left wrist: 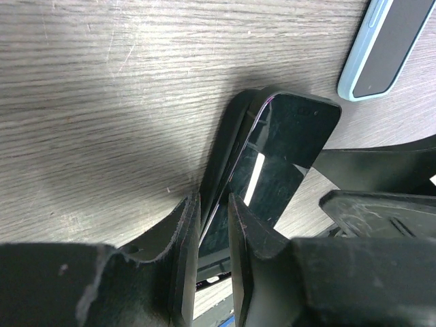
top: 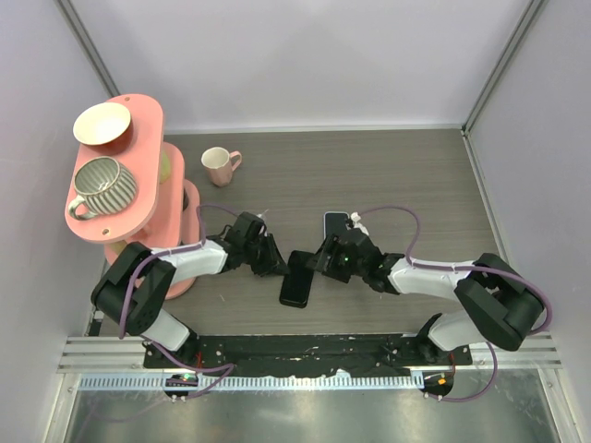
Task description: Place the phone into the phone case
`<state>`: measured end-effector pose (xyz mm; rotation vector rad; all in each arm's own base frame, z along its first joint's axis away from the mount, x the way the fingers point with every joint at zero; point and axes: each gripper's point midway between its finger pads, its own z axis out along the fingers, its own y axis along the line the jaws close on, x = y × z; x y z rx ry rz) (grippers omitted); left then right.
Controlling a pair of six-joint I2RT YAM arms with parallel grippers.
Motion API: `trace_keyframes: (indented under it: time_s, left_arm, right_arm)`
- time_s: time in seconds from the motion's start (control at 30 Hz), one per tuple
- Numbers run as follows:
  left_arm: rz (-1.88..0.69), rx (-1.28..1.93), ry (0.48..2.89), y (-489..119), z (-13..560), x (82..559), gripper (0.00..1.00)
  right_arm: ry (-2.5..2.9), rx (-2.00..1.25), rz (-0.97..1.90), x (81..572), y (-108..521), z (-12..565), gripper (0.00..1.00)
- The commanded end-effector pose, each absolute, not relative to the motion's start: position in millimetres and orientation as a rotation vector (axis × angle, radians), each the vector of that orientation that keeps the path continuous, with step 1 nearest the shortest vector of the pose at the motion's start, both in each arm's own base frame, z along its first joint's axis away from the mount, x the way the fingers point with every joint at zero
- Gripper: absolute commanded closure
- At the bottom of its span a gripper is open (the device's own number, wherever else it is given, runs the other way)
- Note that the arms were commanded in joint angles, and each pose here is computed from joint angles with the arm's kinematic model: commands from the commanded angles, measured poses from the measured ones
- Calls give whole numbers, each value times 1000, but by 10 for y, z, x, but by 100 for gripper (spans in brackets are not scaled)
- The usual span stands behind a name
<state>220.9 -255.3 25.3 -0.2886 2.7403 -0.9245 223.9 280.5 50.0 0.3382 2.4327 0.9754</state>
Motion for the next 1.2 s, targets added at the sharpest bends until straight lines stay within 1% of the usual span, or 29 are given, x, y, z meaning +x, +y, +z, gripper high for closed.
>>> trace_keyframes:
  time_s: [0.0,0.2,0.33,0.43,0.5,0.6,0.7,0.9,1.03,1.17]
  left_arm:
    - [-874,-256,2833,-2443,133,1948,74]
    - [-891,-267,2837,-2467,118,1953,75]
    - [-1009,-292,2834,-2578,157,1907,75]
    - [-1017,-307,2834,-2577,148,1893,75]
    - [-1012,-316,2835,-2571,129,1899,75]
    - [-1044,-328,2844,-2600,93,1881,76]
    - [-1091,-342,2826,-2652,76,1899,76]
    - [-1149,-348,2818,-2702,87,1885,76]
    - [-1222,-345,2781,-2739,153,1863,80]
    - [-1298,-328,2743,-2800,266,1870,81]
  right_arm:
    - [2432,317,820,2272,2733,530,33]
    - [2461,295,816,2170,2941,403,31]
    - [2458,305,829,2162,3036,380,30]
    - [2427,283,861,2222,3111,449,30]
    - [2428,263,926,2219,3159,471,30]
    - [2298,218,1204,2245,3350,816,30]
    - [2222,152,1336,2199,3413,1059,30]
    - [2156,154,1393,2166,3369,1155,29]
    - [2159,167,1439,2145,3383,1101,29]
    - [2137,177,1513,2120,3414,1139,29]
